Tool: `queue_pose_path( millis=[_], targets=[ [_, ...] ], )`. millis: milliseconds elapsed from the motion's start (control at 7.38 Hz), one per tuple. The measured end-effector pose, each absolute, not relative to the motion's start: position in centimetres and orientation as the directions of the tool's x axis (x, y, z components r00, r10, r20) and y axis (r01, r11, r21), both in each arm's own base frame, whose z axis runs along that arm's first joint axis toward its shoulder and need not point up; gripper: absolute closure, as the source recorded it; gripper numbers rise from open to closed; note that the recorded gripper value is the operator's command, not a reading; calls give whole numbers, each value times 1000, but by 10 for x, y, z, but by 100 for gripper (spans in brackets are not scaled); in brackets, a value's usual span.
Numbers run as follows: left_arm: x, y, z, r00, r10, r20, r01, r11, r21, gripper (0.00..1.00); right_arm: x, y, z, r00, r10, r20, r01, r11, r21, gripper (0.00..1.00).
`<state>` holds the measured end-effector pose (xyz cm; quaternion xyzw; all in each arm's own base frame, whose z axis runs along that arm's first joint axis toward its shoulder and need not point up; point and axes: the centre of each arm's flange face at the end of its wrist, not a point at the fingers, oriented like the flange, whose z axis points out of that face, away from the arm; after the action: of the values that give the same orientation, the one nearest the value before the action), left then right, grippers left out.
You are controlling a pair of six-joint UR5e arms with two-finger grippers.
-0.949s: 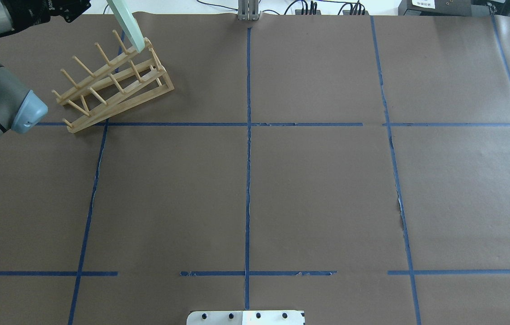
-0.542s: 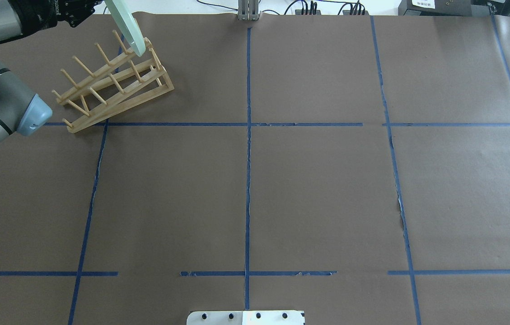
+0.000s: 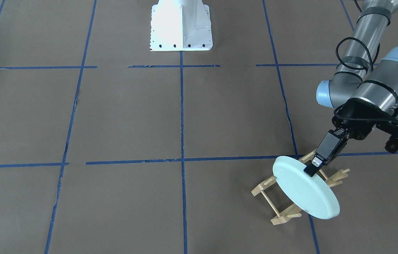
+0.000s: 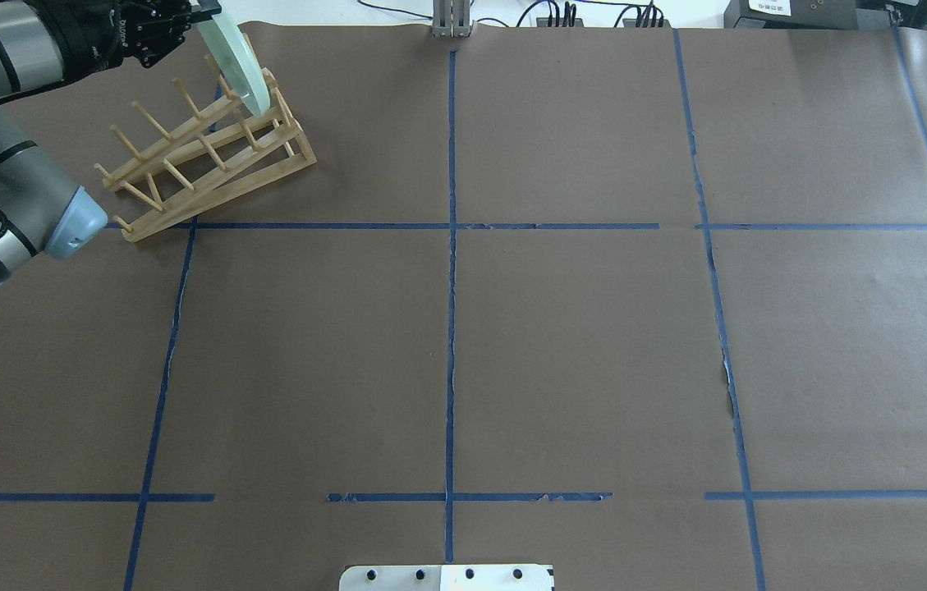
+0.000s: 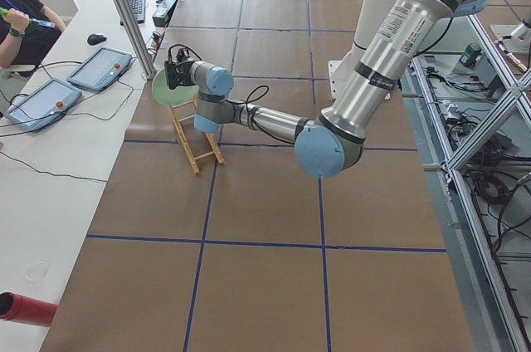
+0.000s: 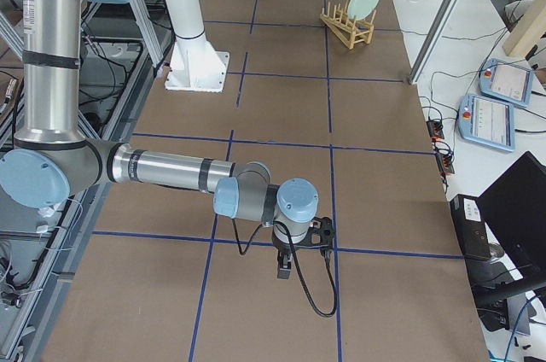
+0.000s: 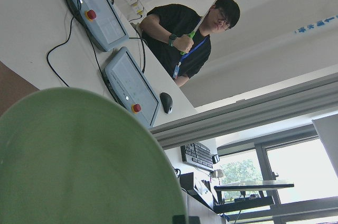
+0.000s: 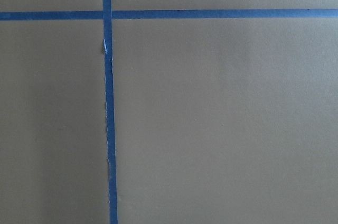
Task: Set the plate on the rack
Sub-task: 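Lower the upright plate into the wooden rack's slots with the left gripper, then open the left gripper and withdraw it from the plate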
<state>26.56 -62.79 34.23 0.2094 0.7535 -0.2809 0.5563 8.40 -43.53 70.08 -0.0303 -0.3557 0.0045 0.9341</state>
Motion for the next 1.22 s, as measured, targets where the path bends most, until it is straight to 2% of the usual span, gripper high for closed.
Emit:
queue_pose_path(
  millis=[136, 271, 407, 1220],
  targets=[
    [269, -628, 347, -284, 0, -959, 628, 756, -186, 100, 84, -435, 701, 747, 30, 664, 13, 998, -60, 0],
    [272, -628, 350, -276, -2, -961, 629, 756, -182, 70, 84, -435, 701, 747, 30, 664, 13, 998, -60, 0],
    [273, -628, 353, -271, -5, -962, 630, 755, -181, 1, 84, -435, 701, 747, 30, 664, 13, 998, -60, 0],
    [271, -630, 360, -252, -3, -968, 646, 744, -171, 0, 84, -435, 700, 747, 31, 664, 12, 998, -60, 0]
  ],
)
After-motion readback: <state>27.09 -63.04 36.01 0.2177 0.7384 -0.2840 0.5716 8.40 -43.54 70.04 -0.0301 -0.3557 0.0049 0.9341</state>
